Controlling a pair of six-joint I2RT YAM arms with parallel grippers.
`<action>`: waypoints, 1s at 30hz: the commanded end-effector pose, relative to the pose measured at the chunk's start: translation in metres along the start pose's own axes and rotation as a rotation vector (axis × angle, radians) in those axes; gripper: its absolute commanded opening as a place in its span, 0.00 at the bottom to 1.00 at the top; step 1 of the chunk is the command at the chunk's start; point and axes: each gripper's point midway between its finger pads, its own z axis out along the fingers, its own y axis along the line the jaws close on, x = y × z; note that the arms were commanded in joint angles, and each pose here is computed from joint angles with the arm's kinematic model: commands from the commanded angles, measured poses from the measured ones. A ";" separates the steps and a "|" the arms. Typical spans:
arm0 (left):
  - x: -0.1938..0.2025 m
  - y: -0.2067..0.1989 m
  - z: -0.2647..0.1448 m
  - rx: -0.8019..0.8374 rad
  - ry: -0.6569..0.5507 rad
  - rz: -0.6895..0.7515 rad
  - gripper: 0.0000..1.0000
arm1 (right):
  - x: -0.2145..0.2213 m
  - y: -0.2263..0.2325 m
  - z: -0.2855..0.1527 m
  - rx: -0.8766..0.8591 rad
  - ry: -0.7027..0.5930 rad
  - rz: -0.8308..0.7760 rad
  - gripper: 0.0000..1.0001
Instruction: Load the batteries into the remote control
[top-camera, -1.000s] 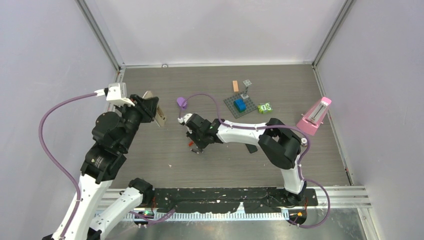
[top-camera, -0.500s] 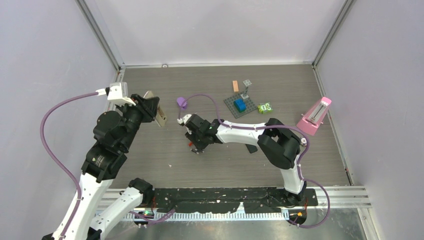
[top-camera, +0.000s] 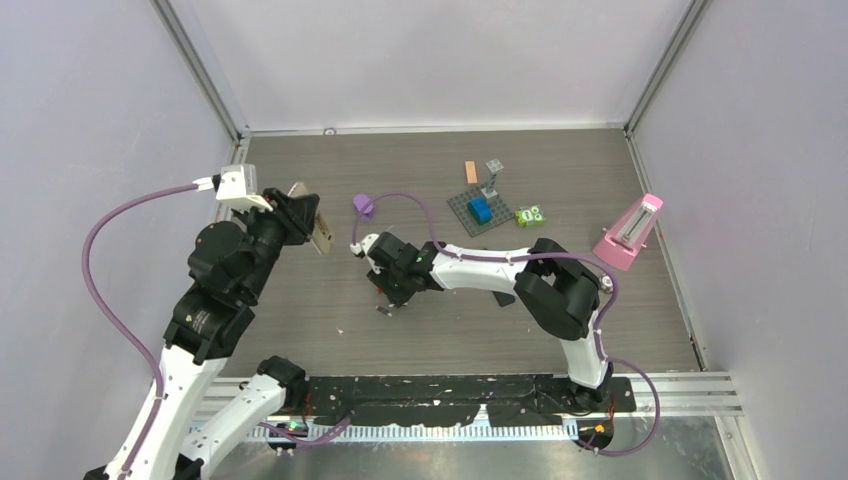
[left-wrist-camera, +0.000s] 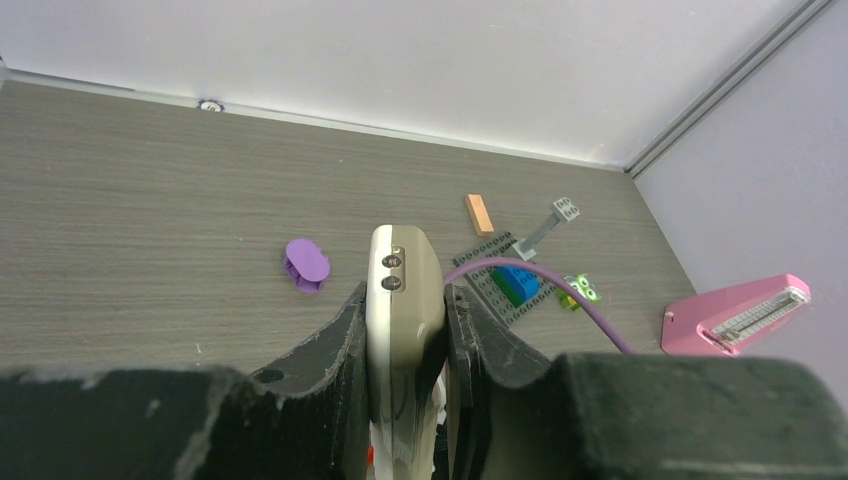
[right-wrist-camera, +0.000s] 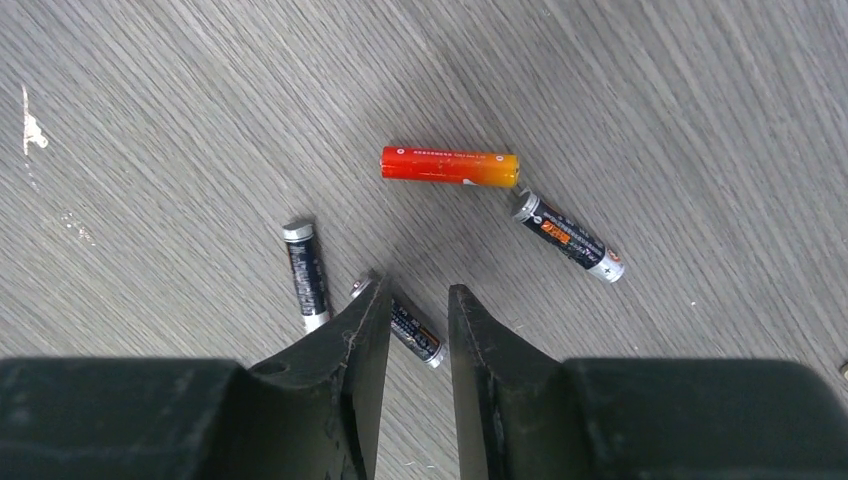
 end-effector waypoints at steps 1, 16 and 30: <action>-0.010 -0.002 0.002 0.009 -0.042 -0.002 0.00 | -0.018 0.002 -0.018 -0.002 -0.065 -0.020 0.34; -0.014 0.001 0.000 -0.005 -0.059 0.007 0.00 | -0.008 0.020 -0.030 -0.134 -0.068 -0.148 0.56; -0.015 -0.002 0.003 0.003 -0.054 0.007 0.00 | -0.001 0.010 -0.011 -0.080 -0.022 -0.239 0.50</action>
